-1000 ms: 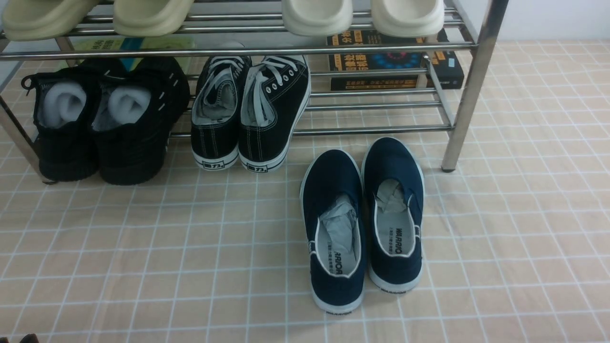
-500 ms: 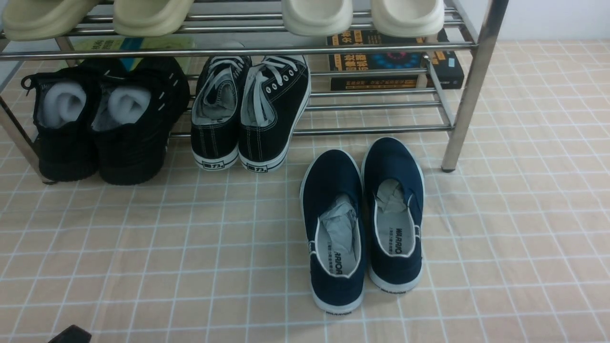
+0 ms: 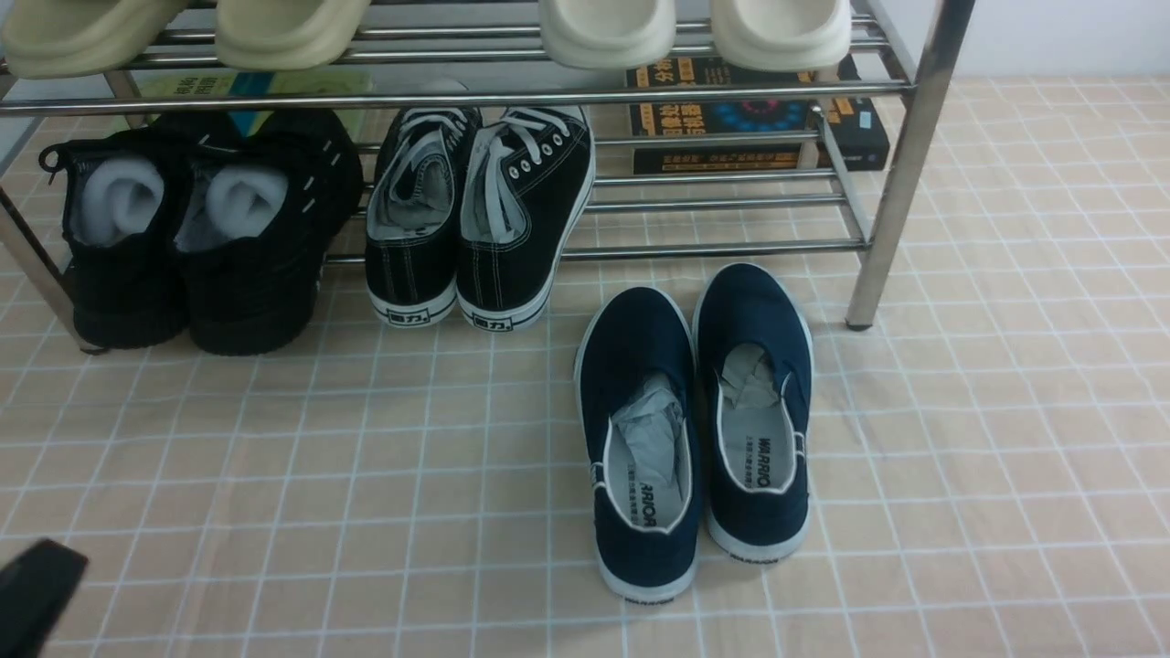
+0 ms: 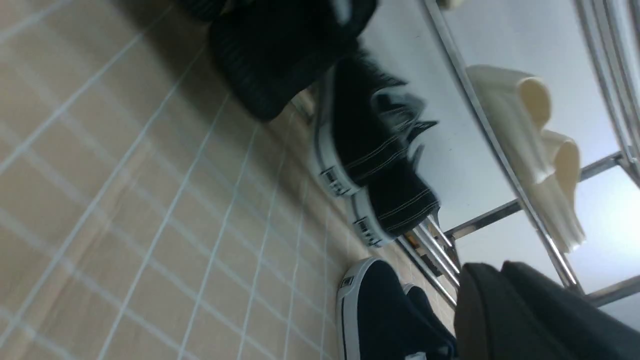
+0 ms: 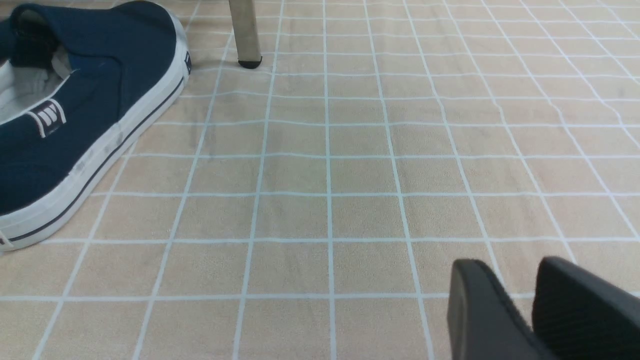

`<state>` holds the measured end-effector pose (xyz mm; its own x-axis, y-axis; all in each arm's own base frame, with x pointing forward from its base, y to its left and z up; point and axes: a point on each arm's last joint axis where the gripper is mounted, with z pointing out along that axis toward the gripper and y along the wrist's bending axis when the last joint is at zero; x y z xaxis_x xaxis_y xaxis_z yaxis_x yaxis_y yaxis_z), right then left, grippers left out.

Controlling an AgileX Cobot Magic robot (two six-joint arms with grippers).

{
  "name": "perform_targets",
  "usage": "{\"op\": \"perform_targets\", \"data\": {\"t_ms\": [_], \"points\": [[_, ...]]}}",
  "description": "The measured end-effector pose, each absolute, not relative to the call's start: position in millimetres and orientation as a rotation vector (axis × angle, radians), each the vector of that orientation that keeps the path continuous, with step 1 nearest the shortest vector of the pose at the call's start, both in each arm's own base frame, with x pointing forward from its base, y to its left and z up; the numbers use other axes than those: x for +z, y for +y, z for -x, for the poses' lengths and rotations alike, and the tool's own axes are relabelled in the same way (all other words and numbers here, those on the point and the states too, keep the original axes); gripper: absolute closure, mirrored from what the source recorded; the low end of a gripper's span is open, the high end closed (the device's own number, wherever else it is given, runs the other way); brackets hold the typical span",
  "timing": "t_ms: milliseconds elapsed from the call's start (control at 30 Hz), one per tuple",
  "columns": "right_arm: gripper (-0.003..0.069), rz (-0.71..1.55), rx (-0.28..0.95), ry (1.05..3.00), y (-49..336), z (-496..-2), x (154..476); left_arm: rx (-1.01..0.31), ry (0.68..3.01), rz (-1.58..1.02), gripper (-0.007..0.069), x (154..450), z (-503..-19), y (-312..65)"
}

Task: Take the shoes off the shelf from the light coffee tablecloth by hand.
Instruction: 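Grasp the leftmost shoe on the bottom shelf of the shoe rack with the left gripper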

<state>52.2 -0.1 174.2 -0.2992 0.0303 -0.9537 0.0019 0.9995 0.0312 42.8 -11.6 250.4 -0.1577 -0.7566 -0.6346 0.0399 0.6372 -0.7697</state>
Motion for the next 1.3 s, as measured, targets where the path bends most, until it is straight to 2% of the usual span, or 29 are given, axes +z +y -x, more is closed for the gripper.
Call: {"op": "perform_targets", "data": {"t_ms": [67,133,167,333,367,400,467,500,533,600,733,800,867,967,1000,1033,1133,1200,1300], "points": [[0.0466,-0.023,0.028,1.875,-0.1,-52.2,174.2,-0.739,1.609,0.584,0.0612,262.0,-42.9,-11.1],[0.0461,-0.023,0.028,1.875,-0.1,-52.2,174.2,-0.612,1.776,0.571,0.0624,281.3,-53.1,-9.8],[0.0461,-0.023,0.028,1.875,-0.1,-52.2,174.2,-0.603,1.794,0.574,0.0624,281.9,-54.3,-9.7],[0.0454,-0.023,0.028,1.875,-0.1,-52.2,174.2,-0.287,2.383,0.674,0.0624,274.8,-95.7,-4.6],[0.0453,-0.023,0.028,1.875,-0.1,-52.2,174.2,-0.264,2.397,0.669,0.0624,274.8,-97.4,-3.6],[0.0451,-0.023,0.028,1.875,-0.1,-52.2,174.2,-0.174,2.475,0.66,0.0624,276.9,-109.8,-0.4],[0.0449,-0.023,0.028,1.875,-0.1,-52.2,174.2,-0.02,2.507,0.63,0.0624,283.6,-126.8,7.5],[0.0448,-0.023,0.028,1.875,-0.1,-52.2,174.2,0.013,2.507,0.63,0.0624,285.4,-130.6,9.5],[0.0449,-0.023,0.028,1.875,-0.1,-52.2,174.2,0.135,2.497,0.646,0.0623,293.8,-145.4,18.2],[0.0449,-0.023,0.028,1.875,-0.1,-52.2,174.2,0.27,2.491,0.705,0.0617,305.5,-163.1,31.4],[0.0445,-0.023,0.028,1.875,-0.1,-52.2,174.2,0.403,2.509,0.772,0.0613,319.9,-187.4,57.5],[0.0445,-0.023,0.028,1.875,-0.1,-52.2,174.2,0.413,2.521,0.79,0.0612,321.9,-193.9,66.6],[0.0442,-0.023,0.028,1.875,-0.1,-52.2,174.2,0.36,2.553,0.856,0.061,322.7,-205.9,84.6],[0.0438,-0.023,0.028,1.875,-0.1,-52.2,174.2,0.241,2.571,0.899,0.061,322.9,-216.2,92.5],[0.0438,-0.023,0.028,1.875,-0.1,-52.2,174.2,0.149,2.565,0.893,0.061,324.8,-225.0,93.3],[0.0437,-0.023,0.028,1.875,-0.1,-52.2,174.2,0.139,2.563,0.887,0.061,325.1,-226.2,93.4],[0.0433,-0.023,0.028,1.875,-0.1,-52.2,174.2,-0.062,2.465,0.879,0.06,332.6,-247.5,88.6],[0.0431,-0.023,0.028,1.875,-0.1,-52.2,174.2,-0.163,2.393,0.896,0.0576,333.2,-259.8,86.9],[0.0427,-0.023,0.028,1.875,-0.1,-52.2,174.2,-0.247,2.316,0.924,0.0517,327.5,-277.0,88.8]]}}
